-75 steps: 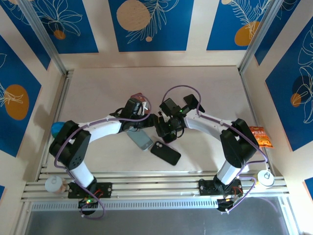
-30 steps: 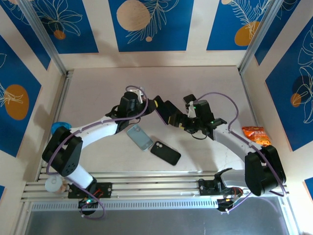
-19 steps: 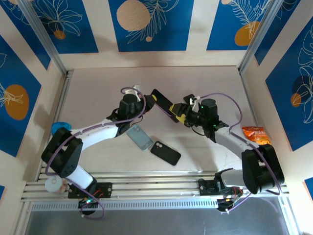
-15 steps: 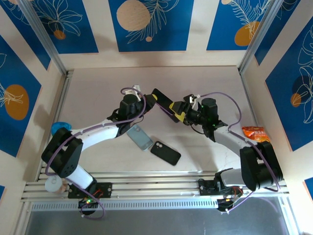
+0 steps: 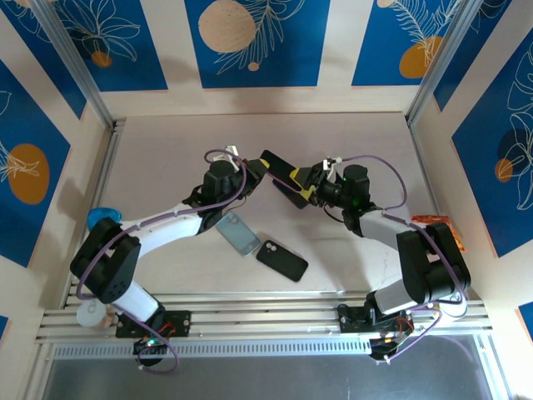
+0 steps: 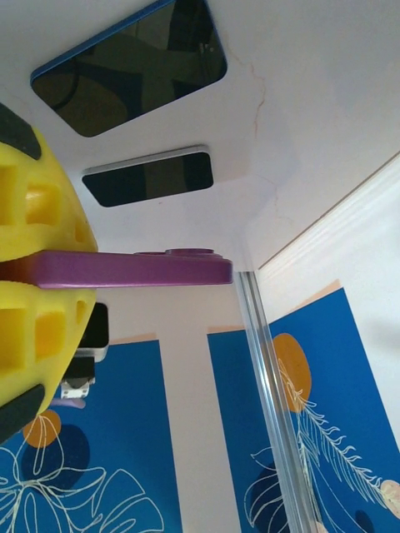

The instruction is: Put the phone into the phone case

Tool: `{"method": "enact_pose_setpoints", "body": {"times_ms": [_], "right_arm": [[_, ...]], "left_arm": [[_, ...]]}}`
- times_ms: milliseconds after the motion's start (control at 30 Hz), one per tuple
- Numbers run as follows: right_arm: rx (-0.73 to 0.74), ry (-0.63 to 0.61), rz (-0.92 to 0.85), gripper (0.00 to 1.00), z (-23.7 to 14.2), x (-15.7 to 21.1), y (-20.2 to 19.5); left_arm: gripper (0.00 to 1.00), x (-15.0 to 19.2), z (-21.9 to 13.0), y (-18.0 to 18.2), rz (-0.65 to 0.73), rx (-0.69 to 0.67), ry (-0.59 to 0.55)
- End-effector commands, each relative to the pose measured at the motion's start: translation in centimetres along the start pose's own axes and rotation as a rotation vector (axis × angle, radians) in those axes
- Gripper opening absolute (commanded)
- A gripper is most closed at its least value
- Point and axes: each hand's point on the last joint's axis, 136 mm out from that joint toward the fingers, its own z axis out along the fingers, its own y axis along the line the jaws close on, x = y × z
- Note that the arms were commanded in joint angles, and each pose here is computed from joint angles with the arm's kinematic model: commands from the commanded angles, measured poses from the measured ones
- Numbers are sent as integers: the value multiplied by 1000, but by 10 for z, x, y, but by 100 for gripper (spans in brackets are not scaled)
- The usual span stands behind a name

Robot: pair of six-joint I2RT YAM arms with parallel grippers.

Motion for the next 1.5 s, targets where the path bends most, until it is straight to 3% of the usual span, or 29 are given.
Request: {"method": "enact_pose_setpoints", "body": {"times_ms": [0, 67, 200, 300, 567, 667, 900, 1033, 1267, 1467], "right_arm": [[-72, -2, -26, 59, 6, -10, 19], [-82, 2, -22, 49, 8, -11, 19], [-83, 4, -23, 17, 8, -11, 20], [-57, -7, -40, 0, 2, -10, 22], [20, -43, -83, 0, -19, -9, 31], [42, -43, -75, 0, -24, -8, 32], [104, -43, -57, 0, -41, -9, 23], [120, -38, -47, 0, -47, -12, 21], [130, -41, -25, 0, -59, -23, 19], [131, -51, -13, 0, -67, -31, 18]], "left_arm": [[0, -4, -9, -50, -28, 148, 0], [0, -3, -8, -47, -32, 141, 4], [0, -1, -8, -37, -10, 105, 9], [12, -3, -9, -25, 19, 56, 2], [51, -15, -8, -2, 80, -34, 3], [56, -24, -10, 10, 94, -74, -2], [56, -67, -19, 70, 165, -291, -20], [56, -79, -1, 103, 252, -408, 58], [49, -73, 43, 155, 316, -536, 241], [46, -59, 48, 183, 285, -610, 322]]}}
